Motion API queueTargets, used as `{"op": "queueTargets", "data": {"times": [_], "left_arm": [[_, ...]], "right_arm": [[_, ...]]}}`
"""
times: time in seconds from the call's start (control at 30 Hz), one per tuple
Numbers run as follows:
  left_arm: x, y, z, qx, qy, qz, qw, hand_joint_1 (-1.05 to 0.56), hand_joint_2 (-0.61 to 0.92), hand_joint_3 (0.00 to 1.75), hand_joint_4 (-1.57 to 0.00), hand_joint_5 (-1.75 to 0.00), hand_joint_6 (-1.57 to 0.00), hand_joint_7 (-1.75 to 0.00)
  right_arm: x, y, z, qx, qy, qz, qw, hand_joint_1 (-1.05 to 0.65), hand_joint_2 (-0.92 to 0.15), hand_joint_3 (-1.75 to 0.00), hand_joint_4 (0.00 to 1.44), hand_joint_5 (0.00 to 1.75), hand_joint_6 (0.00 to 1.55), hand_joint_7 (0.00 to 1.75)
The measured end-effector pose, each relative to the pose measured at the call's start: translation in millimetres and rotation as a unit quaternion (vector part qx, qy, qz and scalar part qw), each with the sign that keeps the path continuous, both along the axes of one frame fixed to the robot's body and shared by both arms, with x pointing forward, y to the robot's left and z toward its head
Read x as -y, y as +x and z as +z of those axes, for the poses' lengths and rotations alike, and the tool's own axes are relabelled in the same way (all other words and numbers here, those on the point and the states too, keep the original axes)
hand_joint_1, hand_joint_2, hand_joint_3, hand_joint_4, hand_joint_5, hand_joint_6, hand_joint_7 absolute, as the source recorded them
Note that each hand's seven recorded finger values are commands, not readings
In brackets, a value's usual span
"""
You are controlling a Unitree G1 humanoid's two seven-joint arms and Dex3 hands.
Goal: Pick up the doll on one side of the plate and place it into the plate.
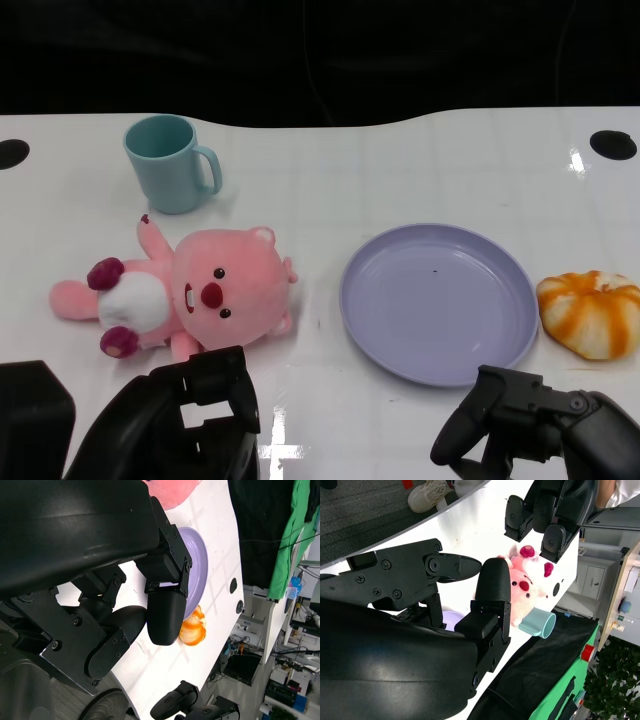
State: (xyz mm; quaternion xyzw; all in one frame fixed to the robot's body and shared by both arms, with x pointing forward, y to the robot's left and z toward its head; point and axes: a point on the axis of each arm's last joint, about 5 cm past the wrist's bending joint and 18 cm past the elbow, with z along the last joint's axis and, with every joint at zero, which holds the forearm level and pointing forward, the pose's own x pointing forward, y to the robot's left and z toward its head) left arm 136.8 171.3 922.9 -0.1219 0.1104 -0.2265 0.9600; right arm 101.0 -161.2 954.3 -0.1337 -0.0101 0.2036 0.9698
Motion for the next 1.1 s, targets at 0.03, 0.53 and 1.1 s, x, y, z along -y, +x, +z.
{"op": "queueTargets", "data": {"times": [0.03,0.53,1.1], "left_arm": [[0.1,0.3,0.2,0.001,0.0,0.0,1.0,-0.18,0.32,1.51,-0.93,-1.75,-0.83,-1.63],[-0.6,2.3,-2.9,-0.003,0.0,0.003,1.0,-0.2,0.31,1.49,-0.91,-1.75,-0.82,-1.64],[-4.0,3.1,-1.8,0.02,-0.007,0.024,0.999,-0.17,0.34,1.47,-0.81,-1.61,-0.81,-1.19]], "right_arm": [[0.0,0.2,-0.1,0.0,0.0,0.0,1.0,-0.25,-0.92,-0.35,0.65,1.58,0.58,1.3],[0.4,1.3,-2.0,-0.004,0.0,0.0,1.0,-0.25,-0.92,-0.36,0.64,1.59,0.58,1.29],[-1.4,1.3,-2.8,0.0,0.0,0.004,1.0,-0.26,-0.92,-0.36,0.65,1.59,0.58,1.3]]}}
